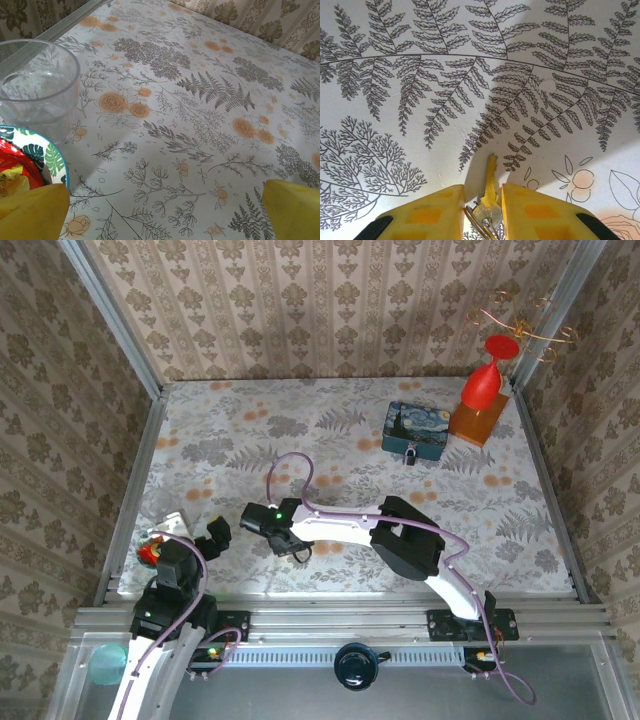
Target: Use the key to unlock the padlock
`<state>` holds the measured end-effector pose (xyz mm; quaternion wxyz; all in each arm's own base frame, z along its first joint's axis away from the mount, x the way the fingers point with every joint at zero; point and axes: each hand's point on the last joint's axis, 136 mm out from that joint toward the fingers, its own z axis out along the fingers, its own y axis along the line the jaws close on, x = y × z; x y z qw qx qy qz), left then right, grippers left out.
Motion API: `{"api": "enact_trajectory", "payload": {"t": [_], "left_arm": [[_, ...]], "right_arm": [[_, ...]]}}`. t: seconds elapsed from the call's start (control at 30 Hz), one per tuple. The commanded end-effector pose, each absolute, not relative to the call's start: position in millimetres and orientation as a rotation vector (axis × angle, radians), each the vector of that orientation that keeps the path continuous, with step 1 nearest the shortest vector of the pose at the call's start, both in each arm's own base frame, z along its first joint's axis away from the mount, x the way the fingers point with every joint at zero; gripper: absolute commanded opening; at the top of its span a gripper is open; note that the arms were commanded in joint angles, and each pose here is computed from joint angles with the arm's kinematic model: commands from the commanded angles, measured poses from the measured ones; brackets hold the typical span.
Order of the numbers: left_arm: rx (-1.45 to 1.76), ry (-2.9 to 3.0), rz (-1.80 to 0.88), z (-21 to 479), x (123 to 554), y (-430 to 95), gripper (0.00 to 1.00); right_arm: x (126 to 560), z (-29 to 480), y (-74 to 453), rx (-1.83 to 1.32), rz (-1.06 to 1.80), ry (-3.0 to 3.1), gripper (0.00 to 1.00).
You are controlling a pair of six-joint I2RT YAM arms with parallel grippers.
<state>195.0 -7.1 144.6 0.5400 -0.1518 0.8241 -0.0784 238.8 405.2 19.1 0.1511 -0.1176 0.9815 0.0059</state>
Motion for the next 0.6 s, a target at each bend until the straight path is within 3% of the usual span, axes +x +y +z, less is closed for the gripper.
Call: {"api": "enact_trajectory", "payload": {"t": [0.0, 0.2, 0.4, 0.57], "left_arm": [[-0.373, 1.927, -0.195, 154, 194, -5, 1.0], [-0.375, 1.929, -0.192, 153, 194, -5, 1.0], [-0.383, 1.928, -0.184, 153, 194, -3, 1.0], [-0.386, 1.928, -0.177, 152, 193, -2, 1.0]], "right_arm": [[239, 21, 381, -0.298, -0.1, 2.8, 0.27], [237, 18, 380, -0.31, -0.104, 2.804, 0.27], [230, 17, 379, -0.341, -0.14, 2.804, 0.39], [226, 16, 379, -0.364, -0.167, 2.802, 0.4]]}}
